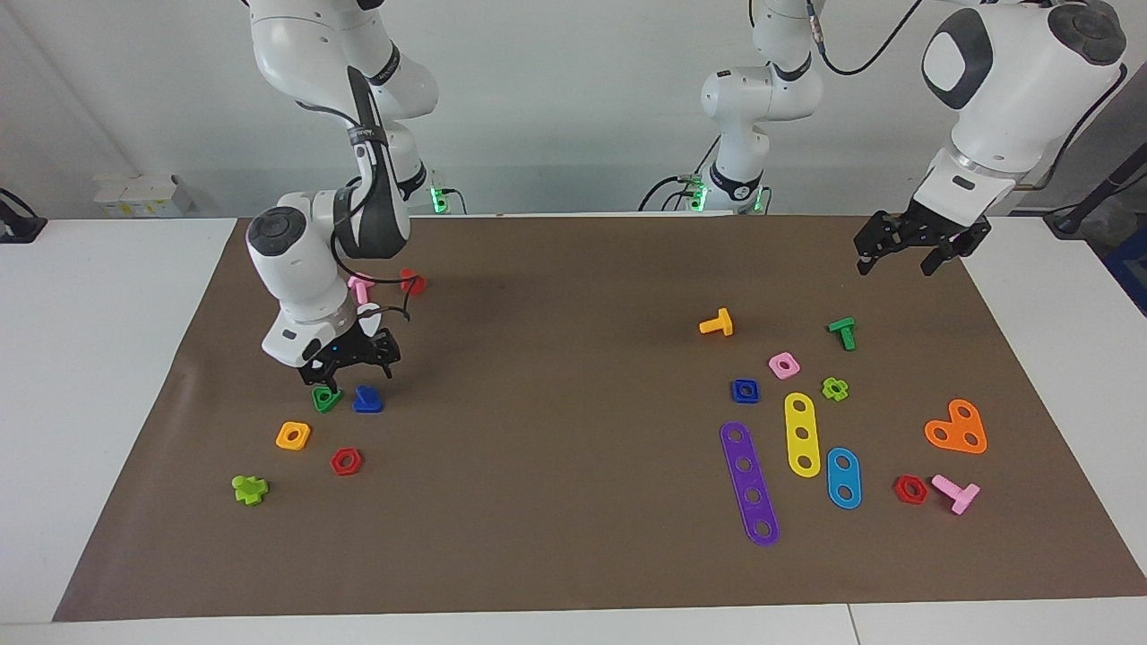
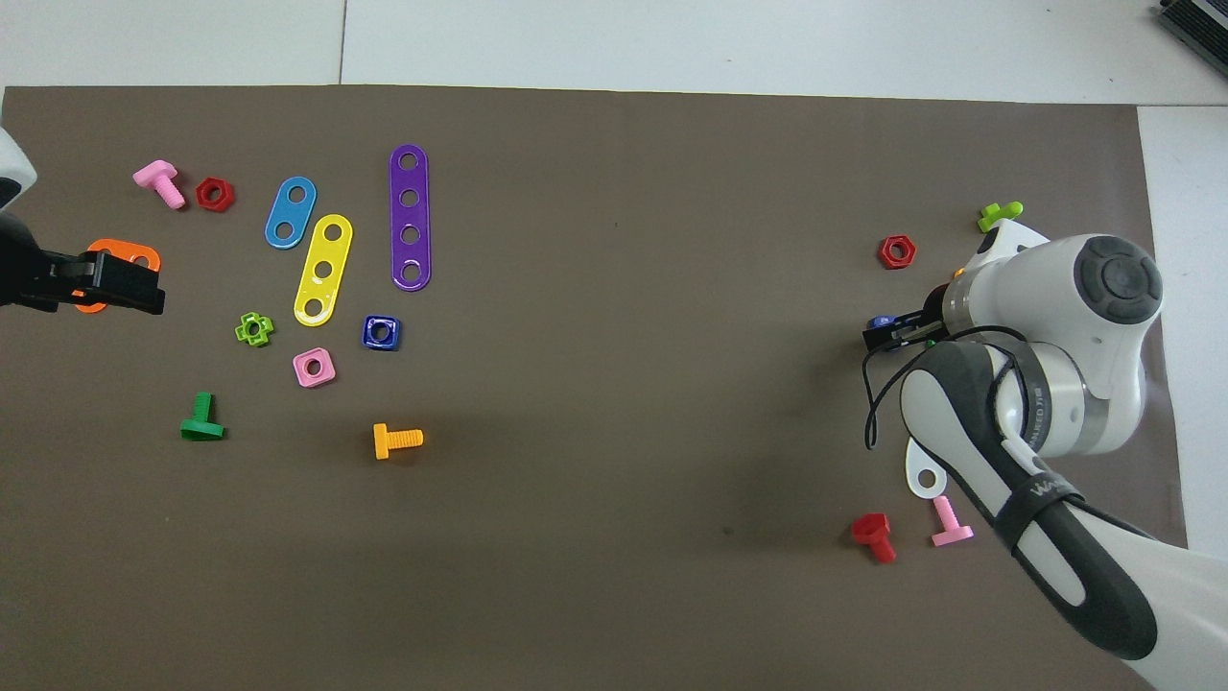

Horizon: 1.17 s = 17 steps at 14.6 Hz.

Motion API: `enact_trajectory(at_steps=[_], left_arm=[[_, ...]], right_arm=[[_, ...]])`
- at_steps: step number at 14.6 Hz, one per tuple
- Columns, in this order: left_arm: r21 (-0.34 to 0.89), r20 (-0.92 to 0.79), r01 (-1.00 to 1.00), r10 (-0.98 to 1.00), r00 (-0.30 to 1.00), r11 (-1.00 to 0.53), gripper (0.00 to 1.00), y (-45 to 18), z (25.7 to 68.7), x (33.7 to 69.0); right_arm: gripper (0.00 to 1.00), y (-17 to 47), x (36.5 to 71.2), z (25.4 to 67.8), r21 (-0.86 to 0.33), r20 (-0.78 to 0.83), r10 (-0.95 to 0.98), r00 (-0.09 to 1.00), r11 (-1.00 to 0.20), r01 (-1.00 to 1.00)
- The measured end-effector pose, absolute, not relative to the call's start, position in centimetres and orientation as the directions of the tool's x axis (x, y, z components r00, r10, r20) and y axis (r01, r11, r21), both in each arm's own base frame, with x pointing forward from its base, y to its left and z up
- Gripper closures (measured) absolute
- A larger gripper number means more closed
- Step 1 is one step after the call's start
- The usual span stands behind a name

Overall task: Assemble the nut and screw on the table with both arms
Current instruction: 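Close the right gripper on the small blue piece, then carry the blue piece with the right gripper to the table centre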

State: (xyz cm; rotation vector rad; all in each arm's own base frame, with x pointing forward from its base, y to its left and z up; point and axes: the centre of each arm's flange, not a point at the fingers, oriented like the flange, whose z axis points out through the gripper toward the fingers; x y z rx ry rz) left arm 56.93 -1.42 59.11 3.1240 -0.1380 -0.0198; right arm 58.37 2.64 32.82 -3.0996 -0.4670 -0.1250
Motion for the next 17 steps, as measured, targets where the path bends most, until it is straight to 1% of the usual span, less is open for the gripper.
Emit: enact_trajectory(at_steps=[1,2,3,4,5,8,9,10,11,12,14,17], left_arm=[[0.015,-0.012,-0.088,-0.088,0.996,-0.996,0.0,-1.4,59.1,56.9],[0.015,-0.012,-0.088,-0.088,0.996,-0.996,0.0,-1.4,59.1,56.9],[0.015,-0.012,-0.088,-0.088,0.996,-0.996,0.0,-1.4,59.1,56.9],[0.015,-0.012,-0.088,-0.088,0.996,-0.996,0.0,-1.4,59.1,56.9],[0.015,-0.012,-0.088,-0.088,0.996,-0.996,0.0,-1.4,59.1,56.9],[0.015,-0.012,-0.088,-0.088,0.996,-0.996,0.0,-1.4,59.1,56.9],[0.015,-0.012,-0.088,-0.088,0.996,-0.996,0.0,-1.4,59.1,56.9],[0.015,-0.012,-0.088,-0.088,0.996,-0.996,0.0,-1.4,59.1,56.9],[0.015,-0.012,-0.088,-0.088,0.996,-0.996,0.0,-1.4,59.1,56.9],[0.015,-0.012,-0.088,-0.088,0.996,-0.996,0.0,-1.4,59.1,56.9],[0.015,-0.012,-0.088,-0.088,0.996,-0.996,0.0,-1.4,59.1,56.9],[0.015,-0.012,-0.088,-0.088,0.996,-0.996,0.0,-1.4,59.1,56.9]], right_arm=[[0.2,2.6,58.4,32.3,0.011,0.085,0.306,0.948,-0.952,0.306],[0.27,2.6,58.5,32.1,0.014,0.09,0.32,0.943,-0.947,0.32],[0.27,2.6,58.5,31.9,0.015,0.09,0.331,0.939,-0.943,0.331],[0.36,2.5,58.5,31.7,0.016,0.09,0.338,0.937,-0.941,0.338],[0.41,2.4,58.5,31.6,0.018,0.094,0.339,0.936,-0.941,0.339],[0.43,2.3,58.5,30.9,0.02,0.098,0.34,0.935,-0.94,0.339],[0.47,2.2,58.4,30.7,0.02,0.095,0.34,0.936,-0.94,0.34],[0.47,2.2,58.4,30.5,0.02,0.094,0.342,0.935,-0.94,0.342],[0.5,2.2,58.5,30.5,0.02,0.094,0.344,0.934,-0.939,0.344],[0.51,2.1,58.5,30.4,0.021,0.095,0.345,0.934,-0.939,0.345],[0.59,2.1,58.5,30.4,0.021,0.096,0.345,0.934,-0.938,0.345],[0.63,2.1,58.5,30.4,0.021,0.096,0.345,0.934,-0.938,0.345]])
